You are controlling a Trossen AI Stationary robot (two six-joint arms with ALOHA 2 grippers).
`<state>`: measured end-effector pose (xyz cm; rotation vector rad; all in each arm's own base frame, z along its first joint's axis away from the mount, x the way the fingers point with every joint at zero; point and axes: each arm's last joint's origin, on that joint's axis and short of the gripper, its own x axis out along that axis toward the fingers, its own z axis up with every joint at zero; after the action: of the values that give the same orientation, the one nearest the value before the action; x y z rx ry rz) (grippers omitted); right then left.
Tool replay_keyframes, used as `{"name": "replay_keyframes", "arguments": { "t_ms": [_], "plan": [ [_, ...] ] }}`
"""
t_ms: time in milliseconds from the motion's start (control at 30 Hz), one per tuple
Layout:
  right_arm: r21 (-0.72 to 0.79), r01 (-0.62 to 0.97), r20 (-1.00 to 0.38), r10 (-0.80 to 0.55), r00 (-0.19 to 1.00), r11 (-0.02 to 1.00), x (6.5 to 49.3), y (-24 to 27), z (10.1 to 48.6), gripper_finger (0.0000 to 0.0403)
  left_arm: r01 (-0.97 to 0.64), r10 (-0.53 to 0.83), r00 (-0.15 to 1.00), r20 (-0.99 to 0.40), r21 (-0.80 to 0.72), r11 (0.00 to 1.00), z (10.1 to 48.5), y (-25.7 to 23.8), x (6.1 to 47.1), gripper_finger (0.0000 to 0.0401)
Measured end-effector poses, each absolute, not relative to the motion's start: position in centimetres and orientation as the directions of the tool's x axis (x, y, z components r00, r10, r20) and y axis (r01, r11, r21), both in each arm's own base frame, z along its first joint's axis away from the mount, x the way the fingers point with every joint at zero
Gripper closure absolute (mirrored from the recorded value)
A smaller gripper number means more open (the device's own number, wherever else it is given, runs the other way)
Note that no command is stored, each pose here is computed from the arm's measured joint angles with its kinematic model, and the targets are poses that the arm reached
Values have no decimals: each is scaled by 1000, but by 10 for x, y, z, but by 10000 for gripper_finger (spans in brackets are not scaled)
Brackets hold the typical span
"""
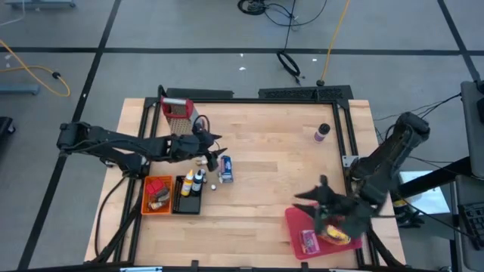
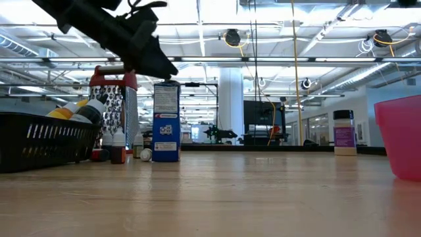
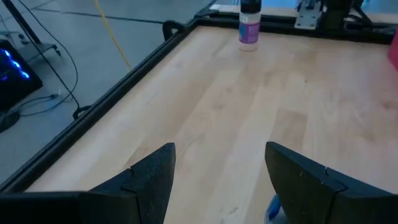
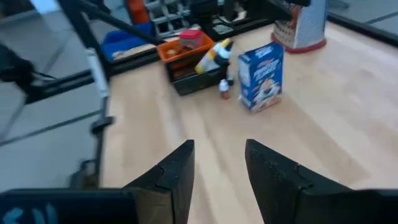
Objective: Pick & Place Kitchen Items
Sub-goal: Put the blue cereal box into the red bin
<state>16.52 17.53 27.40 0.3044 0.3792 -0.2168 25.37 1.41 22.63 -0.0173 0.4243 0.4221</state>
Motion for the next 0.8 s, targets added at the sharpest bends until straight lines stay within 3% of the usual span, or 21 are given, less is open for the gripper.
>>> {"name": "replay_keyframes", "arguments": {
  "t_ms": [300,500,633,800],
  "plan": [
    [90,259,-448,-193,873,962,249,143,248,268,-379,359,748,-559,85,922,220,13,234,148],
    [67,232,-510,-167,844,970,279,124,226,268,-164,209,716,-666,130,978,213,8,227,148],
    [91,209,-504,-136,853,974,297,115,215,268,-14,86,772,-630,118,993,216,4,232,148],
    [127,150,-481,-71,874,980,315,106,206,268,51,79,777,-624,187,981,217,3,233,148]
  ]
}}
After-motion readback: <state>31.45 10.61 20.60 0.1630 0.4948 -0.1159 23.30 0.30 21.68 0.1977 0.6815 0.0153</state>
